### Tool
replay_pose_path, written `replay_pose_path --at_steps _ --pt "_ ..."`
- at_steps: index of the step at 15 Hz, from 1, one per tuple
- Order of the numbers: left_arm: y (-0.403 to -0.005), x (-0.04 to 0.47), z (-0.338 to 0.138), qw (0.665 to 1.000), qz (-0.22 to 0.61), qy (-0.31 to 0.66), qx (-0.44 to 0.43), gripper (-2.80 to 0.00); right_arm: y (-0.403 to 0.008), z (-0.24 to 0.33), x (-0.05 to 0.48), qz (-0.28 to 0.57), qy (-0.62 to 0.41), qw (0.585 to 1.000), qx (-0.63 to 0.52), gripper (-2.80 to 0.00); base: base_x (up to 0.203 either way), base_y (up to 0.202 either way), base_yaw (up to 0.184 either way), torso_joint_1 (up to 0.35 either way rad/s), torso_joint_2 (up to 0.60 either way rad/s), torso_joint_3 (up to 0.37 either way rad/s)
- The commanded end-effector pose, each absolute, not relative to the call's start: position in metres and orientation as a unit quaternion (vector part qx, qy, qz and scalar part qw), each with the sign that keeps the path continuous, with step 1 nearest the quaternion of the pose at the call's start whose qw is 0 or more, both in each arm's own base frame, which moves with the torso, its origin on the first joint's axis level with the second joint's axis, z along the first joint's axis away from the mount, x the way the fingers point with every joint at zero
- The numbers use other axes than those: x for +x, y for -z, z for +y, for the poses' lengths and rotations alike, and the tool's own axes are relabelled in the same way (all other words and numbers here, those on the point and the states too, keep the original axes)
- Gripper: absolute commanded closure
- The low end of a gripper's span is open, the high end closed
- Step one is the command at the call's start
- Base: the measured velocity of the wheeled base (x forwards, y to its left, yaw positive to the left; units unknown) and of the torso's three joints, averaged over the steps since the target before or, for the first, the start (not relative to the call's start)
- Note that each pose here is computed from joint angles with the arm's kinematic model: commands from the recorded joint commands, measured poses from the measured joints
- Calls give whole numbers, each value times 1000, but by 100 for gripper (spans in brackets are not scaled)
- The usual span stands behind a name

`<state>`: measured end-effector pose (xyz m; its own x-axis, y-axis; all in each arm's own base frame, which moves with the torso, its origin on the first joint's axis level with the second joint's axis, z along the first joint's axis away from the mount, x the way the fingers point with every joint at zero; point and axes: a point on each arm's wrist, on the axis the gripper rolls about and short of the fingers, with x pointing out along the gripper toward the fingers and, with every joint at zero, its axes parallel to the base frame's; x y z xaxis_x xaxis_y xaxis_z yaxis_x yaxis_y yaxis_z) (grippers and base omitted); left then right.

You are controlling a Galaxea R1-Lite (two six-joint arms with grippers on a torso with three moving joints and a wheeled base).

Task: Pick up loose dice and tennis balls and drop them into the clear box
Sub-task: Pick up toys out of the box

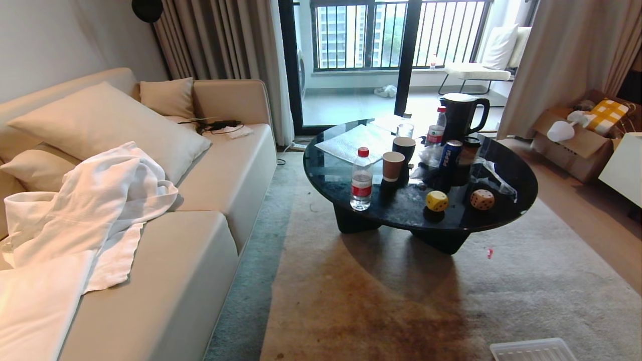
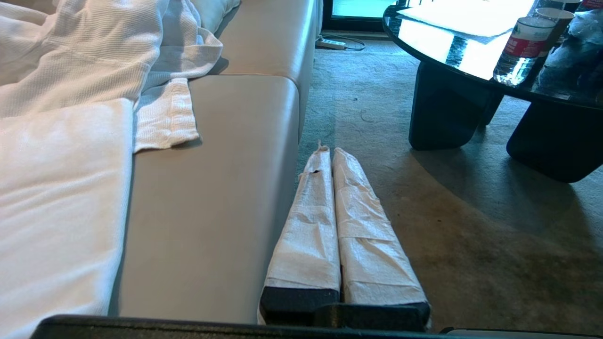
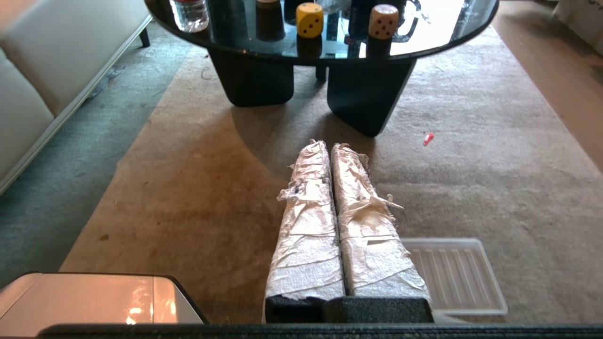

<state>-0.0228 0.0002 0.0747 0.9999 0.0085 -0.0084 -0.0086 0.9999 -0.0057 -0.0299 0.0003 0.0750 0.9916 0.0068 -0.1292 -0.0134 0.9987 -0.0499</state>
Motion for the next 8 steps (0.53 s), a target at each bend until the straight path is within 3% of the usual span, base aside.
replay_pose_path --at_steps 1,8 --pt "-75 -23 0 1000 4 -5 -3 0 -75 0 -30 66 -5 997 -26 0 182 0 1 2 2 2" --pt "-75 -23 0 1000 4 -5 -3 0 -75 0 -30 66 -5 997 -26 0 183 0 -1 2 2 2"
